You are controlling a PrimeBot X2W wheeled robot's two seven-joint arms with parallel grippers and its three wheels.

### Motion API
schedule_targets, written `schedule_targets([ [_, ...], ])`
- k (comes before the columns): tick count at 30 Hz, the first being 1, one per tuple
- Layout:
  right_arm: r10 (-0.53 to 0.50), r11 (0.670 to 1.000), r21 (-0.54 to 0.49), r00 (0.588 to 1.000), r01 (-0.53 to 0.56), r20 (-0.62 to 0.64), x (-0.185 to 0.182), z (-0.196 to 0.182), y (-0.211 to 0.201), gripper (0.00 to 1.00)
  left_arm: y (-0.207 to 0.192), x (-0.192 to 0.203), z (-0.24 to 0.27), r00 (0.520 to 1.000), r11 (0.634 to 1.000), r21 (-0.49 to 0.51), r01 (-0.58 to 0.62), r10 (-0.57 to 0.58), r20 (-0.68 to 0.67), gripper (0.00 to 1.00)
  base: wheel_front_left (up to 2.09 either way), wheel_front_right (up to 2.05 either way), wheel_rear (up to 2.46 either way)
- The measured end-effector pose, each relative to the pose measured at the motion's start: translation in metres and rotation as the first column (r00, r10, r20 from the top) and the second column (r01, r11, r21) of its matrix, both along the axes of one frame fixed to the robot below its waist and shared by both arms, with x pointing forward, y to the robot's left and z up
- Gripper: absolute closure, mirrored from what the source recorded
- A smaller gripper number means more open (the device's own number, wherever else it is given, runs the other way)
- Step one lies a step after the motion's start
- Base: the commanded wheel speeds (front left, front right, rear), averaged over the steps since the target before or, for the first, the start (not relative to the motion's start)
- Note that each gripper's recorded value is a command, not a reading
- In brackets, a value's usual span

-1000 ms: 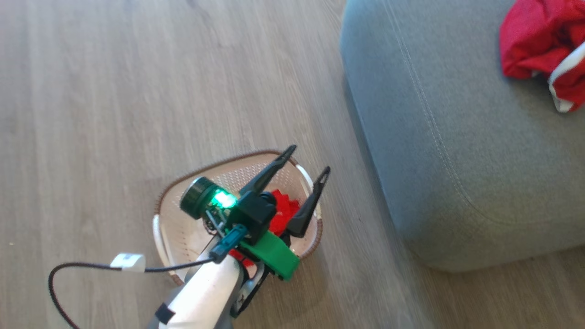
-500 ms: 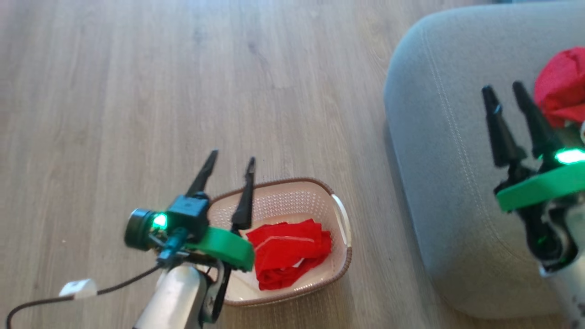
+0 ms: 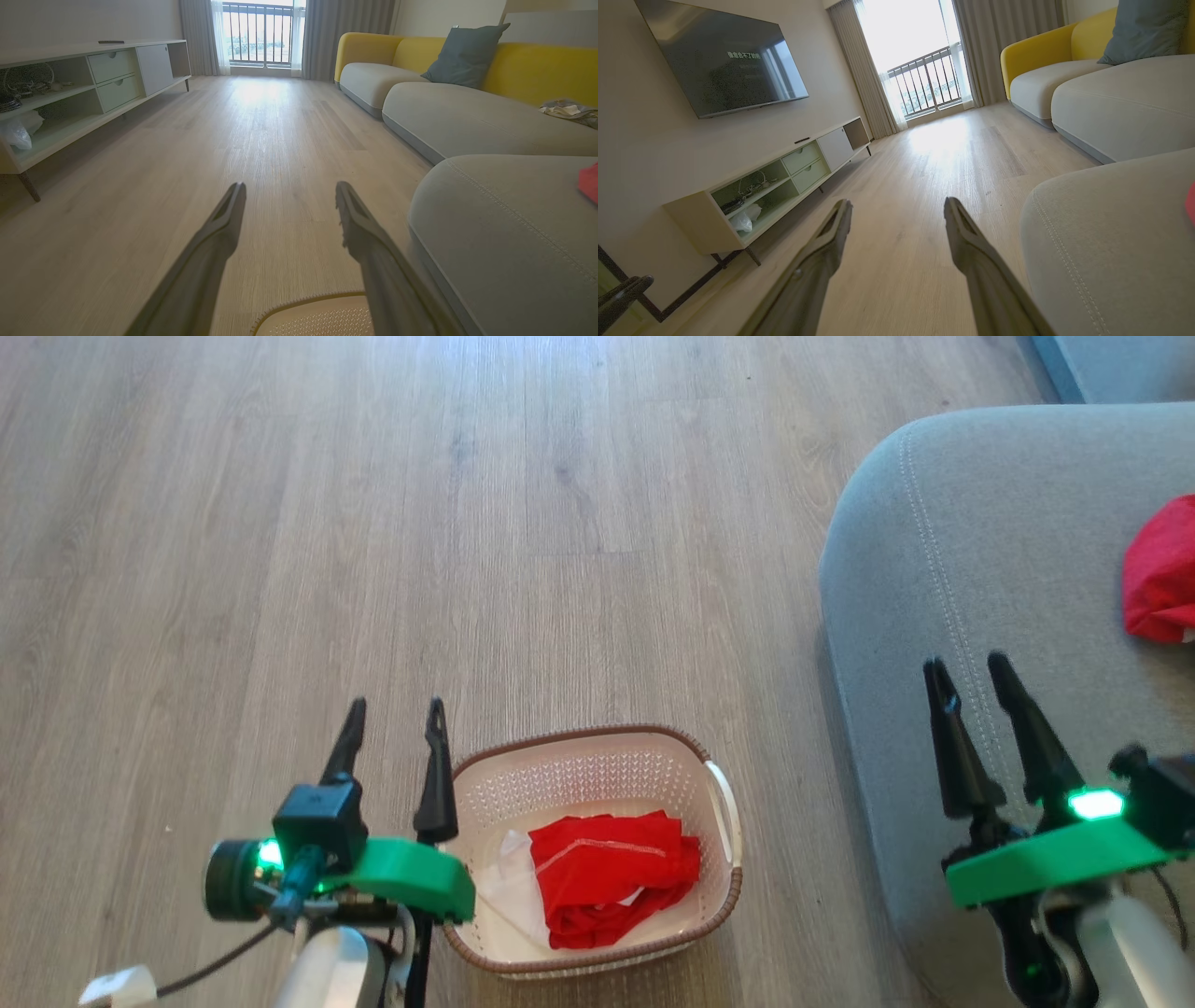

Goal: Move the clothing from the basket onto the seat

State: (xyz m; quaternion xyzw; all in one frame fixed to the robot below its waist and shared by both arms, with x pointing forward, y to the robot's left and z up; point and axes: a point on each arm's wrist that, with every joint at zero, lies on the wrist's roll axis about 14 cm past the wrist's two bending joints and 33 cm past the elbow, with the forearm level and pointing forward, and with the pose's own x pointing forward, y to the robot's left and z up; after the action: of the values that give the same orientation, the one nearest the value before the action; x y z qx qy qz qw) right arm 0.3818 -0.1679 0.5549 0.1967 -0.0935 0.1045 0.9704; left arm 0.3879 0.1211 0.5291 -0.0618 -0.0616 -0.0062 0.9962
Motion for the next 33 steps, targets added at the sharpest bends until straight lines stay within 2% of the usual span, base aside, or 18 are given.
schedule_targets([
  [9, -0.026, 0.999, -0.025, 0.999, 0.025, -0.046, -0.004, -0.017, -0.004, 0.00, 0.000, -0.008, -0.012, 0.999, 1.000, 0.014, 0.005, -0.005, -0.031, 0.00, 0.00, 0.00, 0.00],
  [33, -0.040, 0.998, -0.043, 0.997, 0.037, -0.068, -0.006, -0.026, -0.006, 0.00, -0.010, -0.017, -0.026, 0.997, 0.999, 0.019, 0.035, -0.033, -0.075, 0.00, 0.00, 0.00, 0.00],
])
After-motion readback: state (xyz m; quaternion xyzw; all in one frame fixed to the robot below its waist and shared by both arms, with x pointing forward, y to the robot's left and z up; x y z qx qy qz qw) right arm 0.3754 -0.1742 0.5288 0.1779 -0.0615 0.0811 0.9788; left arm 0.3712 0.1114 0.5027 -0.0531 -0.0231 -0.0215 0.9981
